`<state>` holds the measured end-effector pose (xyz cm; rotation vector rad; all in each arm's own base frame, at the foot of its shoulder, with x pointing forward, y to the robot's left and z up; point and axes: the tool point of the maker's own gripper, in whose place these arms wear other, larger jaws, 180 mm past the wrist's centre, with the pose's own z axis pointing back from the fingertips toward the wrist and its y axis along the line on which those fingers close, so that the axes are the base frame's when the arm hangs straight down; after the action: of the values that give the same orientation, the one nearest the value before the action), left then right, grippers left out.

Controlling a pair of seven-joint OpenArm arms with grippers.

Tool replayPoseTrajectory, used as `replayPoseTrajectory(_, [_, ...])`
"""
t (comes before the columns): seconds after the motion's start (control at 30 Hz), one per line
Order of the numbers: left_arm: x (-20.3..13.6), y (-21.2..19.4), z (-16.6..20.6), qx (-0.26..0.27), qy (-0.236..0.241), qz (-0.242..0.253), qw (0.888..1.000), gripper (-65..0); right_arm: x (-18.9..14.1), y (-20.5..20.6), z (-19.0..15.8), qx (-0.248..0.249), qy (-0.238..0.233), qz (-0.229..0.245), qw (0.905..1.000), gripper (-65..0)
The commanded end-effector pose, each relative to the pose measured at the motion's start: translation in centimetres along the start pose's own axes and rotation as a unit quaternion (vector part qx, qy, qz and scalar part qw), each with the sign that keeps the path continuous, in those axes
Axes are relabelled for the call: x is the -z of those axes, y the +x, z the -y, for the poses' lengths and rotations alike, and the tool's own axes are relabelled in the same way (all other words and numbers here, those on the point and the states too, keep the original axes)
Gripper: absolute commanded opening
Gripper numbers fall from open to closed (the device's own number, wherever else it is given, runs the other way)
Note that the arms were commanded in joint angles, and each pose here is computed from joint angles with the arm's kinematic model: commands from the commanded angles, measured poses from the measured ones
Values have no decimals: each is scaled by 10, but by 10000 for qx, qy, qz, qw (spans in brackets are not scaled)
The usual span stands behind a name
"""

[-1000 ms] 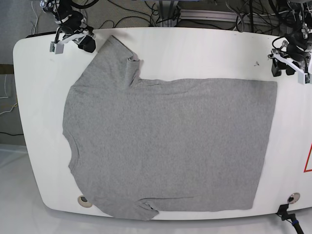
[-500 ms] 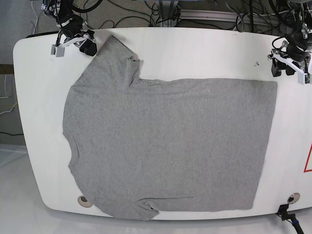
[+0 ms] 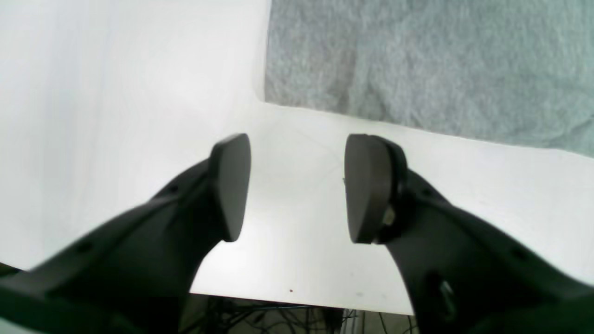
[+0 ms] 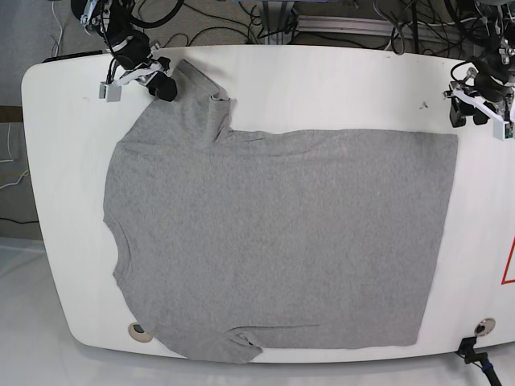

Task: Fold the T-shirt properly
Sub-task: 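Lower the left gripper and pinch the shirt corner at the hem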

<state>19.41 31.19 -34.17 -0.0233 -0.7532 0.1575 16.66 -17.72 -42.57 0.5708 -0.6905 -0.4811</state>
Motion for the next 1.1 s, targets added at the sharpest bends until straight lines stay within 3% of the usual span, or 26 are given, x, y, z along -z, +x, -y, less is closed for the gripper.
replayPoseTrajectory(0.0, [-4,10,-3,71,17,132,9999,-350,0,-8,5,12,-70,-148,9999,-545])
replayPoseTrajectory(0.37, [10,0,-8,-165,-9,-23,9999,-336,1,-7,-2,69,70,-95,9999,-648])
replayPoseTrajectory(0.77, [55,-20,-32,-953,21,-242,9952,-334,0,-1,-2,70,69,-6,10000,-650])
replayPoseTrajectory(0.93, [66,-15,-22,-1005,-441,-164,9938,-336,0,-4,-1,112,67,-23,9999,-650])
replayPoseTrajectory(1.07, [74,-16,-1,-674,-1069,-201,9918,-334,0,-3,-1,140,79,12,9999,-650])
